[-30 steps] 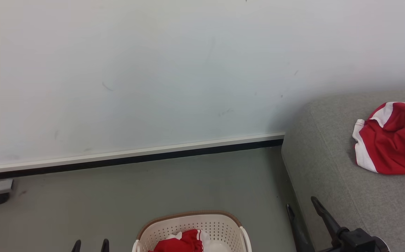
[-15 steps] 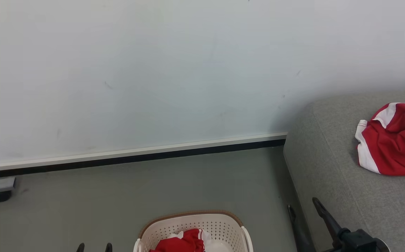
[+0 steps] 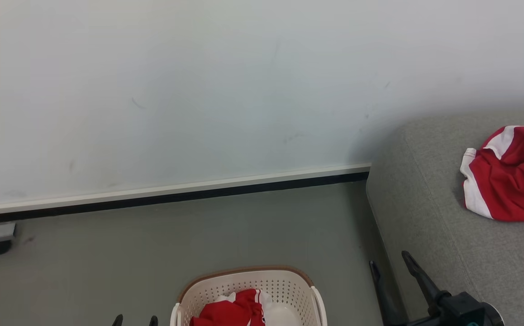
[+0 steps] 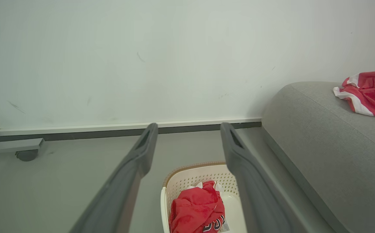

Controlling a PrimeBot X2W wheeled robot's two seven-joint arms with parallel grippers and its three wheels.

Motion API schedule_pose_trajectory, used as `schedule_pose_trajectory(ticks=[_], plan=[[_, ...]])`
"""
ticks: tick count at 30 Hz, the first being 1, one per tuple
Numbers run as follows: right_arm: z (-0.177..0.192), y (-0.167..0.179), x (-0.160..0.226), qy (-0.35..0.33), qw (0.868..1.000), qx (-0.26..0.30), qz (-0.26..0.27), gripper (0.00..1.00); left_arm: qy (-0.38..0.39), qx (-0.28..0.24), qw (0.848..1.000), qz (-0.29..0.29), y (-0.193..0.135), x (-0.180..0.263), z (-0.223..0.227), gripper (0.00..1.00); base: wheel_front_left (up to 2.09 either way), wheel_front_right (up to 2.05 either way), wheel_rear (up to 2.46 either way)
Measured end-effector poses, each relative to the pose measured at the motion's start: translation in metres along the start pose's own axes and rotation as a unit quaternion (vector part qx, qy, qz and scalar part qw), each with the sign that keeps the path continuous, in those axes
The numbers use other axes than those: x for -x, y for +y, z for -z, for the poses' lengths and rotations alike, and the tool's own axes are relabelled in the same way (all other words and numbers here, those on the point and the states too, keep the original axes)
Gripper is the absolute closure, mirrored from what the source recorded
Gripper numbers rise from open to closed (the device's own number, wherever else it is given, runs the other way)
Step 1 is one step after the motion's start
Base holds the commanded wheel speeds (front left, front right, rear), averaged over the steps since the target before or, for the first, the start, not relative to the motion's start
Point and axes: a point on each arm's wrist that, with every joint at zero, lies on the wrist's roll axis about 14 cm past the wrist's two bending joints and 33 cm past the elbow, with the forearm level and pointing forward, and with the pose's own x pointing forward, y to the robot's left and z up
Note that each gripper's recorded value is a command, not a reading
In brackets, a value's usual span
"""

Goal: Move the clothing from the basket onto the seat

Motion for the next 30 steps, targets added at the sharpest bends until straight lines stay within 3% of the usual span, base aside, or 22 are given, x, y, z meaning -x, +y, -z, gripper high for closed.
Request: schedule_pose_trajectory(ticks=[8, 18, 30], plan=[[-0.006, -0.008, -0.021, -0.011, 1.0, 0.008, -0.006, 0.0, 0.045, 0.006, 0.998, 0.043, -0.022, -0.022, 0.031, 0.0, 0.0, 0.0, 0.0], [-0.013, -0.038, -0.075, -0.034, 0.999, 0.036, -0.007, 0.0, 0.103, 0.007, 0.988, 0.116, -0.056, -0.084, 0.082, 0.0, 0.0, 0.0, 0.0], [0.017, -0.065, -0.122, -0.031, 0.999, 0.04, 0.002, 0.0, 0.214, -0.052, 0.947, 0.235, -0.094, -0.134, 0.189, 0.0, 0.0, 0.0, 0.0]])
